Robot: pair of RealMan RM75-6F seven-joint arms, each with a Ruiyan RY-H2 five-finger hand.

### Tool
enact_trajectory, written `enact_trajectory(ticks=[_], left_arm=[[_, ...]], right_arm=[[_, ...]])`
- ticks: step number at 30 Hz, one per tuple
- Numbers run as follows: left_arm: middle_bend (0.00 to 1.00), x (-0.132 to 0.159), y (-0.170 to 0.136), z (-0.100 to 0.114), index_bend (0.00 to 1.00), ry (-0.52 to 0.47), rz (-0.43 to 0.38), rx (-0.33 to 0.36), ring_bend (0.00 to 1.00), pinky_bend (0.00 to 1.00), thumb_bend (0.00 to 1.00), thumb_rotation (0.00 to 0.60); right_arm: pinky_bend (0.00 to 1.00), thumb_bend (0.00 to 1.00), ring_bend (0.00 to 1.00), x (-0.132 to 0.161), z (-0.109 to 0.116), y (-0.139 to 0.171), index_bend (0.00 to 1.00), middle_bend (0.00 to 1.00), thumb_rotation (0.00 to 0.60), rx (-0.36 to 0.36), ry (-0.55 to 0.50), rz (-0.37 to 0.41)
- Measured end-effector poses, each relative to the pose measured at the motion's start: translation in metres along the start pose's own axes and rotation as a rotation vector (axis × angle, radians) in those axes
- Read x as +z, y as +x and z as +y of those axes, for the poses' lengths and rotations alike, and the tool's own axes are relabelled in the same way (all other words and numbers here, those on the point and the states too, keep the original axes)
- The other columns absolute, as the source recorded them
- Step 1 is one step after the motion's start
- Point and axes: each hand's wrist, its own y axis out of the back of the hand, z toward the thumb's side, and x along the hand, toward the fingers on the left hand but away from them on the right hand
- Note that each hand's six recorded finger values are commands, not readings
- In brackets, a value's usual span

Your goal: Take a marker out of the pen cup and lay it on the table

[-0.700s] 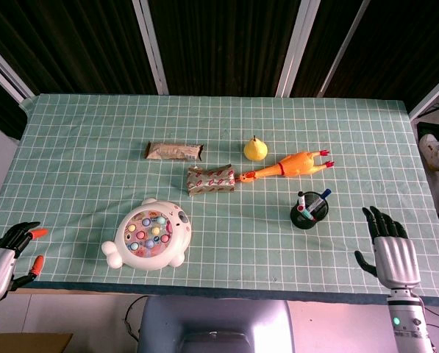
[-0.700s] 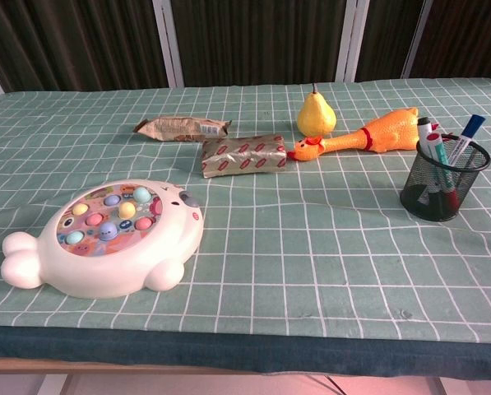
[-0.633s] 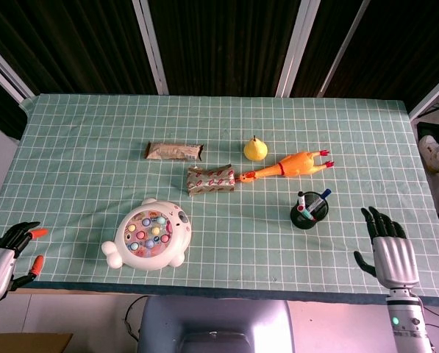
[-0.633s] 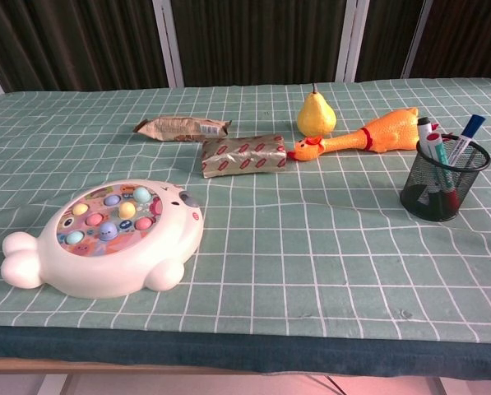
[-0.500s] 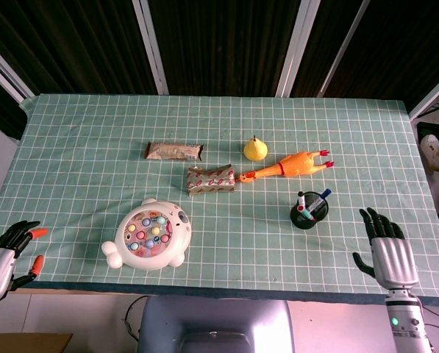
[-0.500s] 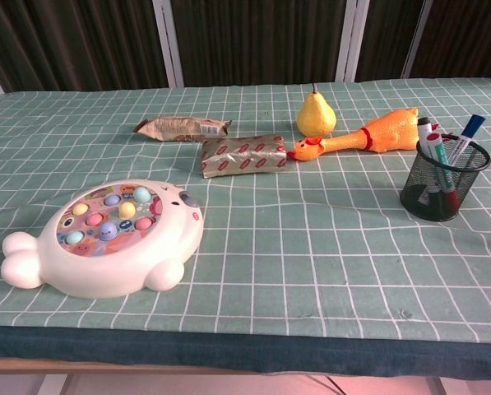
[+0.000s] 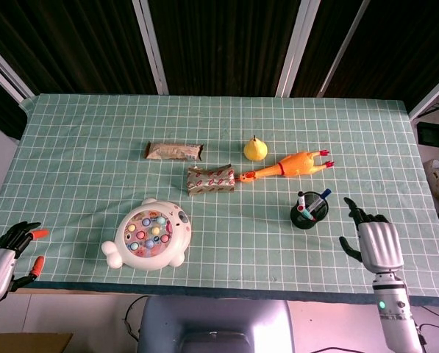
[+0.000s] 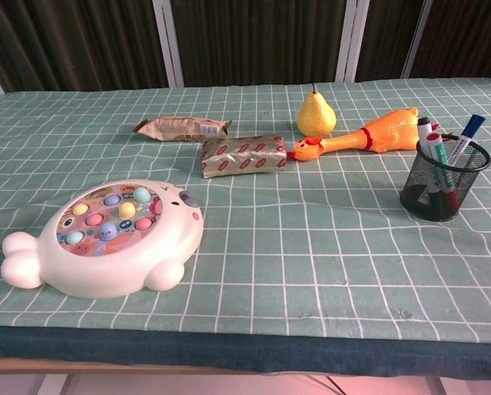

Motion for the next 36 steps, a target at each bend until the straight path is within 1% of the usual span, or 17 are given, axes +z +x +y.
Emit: enact_trajectory(ticks=[2,4,6,8,13,18,24,36], left_arm=[[0.16,0.0,0.0,-0.001,0.28,-0.001,0.003,-0.009,0.1,0.26,0.46,0.6],[0.16,-0.001,0.0,-0.001,0.28,-0.003,0.008,-0.013,0.1,0.26,0.46,0.6],[0.16,-0.001,0.0,-0.001,0.28,-0.005,0.01,-0.012,0.1,0.26,0.46,0.6],[0.16,-0.002,0.0,0.0,0.28,-0.008,0.013,-0.012,0.1,0.26,0.46,0.6],[0.16,-0.003,-0.001,0.0,0.28,-0.013,0.018,-0.011,0.11,0.26,0.46,0.6],[0.16,-0.003,0.0,0.0,0.28,-0.014,0.018,-0.016,0.11,0.27,0.46,0.6],[0.16,-0.002,0.0,0.0,0.28,-0.014,0.02,-0.019,0.11,0.27,0.46,0.6],[0.17,-0.002,-0.001,-0.001,0.28,-0.015,0.02,-0.026,0.11,0.27,0.46,0.6]], right_arm=[[0.93,0.44,0.99,0.006,-0.001,-0.01,0.45,0.89,0.6,0.002,-0.008,0.014],[0.98,0.44,1.0,0.013,-0.004,-0.02,0.47,0.93,0.6,0.018,-0.018,0.025],[1.0,0.44,1.0,0.019,-0.008,-0.03,0.49,0.95,0.6,0.042,-0.025,0.031],[1.0,0.44,1.0,0.024,-0.012,-0.038,0.51,0.96,0.6,0.063,-0.023,0.034],[1.0,0.5,1.0,0.039,-0.024,-0.057,0.53,0.97,0.6,0.113,-0.026,0.045],[1.0,0.53,1.0,0.048,-0.031,-0.067,0.54,0.97,0.6,0.126,-0.04,0.057],[1.0,0.55,1.0,0.053,-0.037,-0.07,0.55,0.98,0.6,0.142,-0.065,0.076],[1.0,0.55,1.0,0.053,-0.042,-0.072,0.57,0.98,0.6,0.146,-0.079,0.083]])
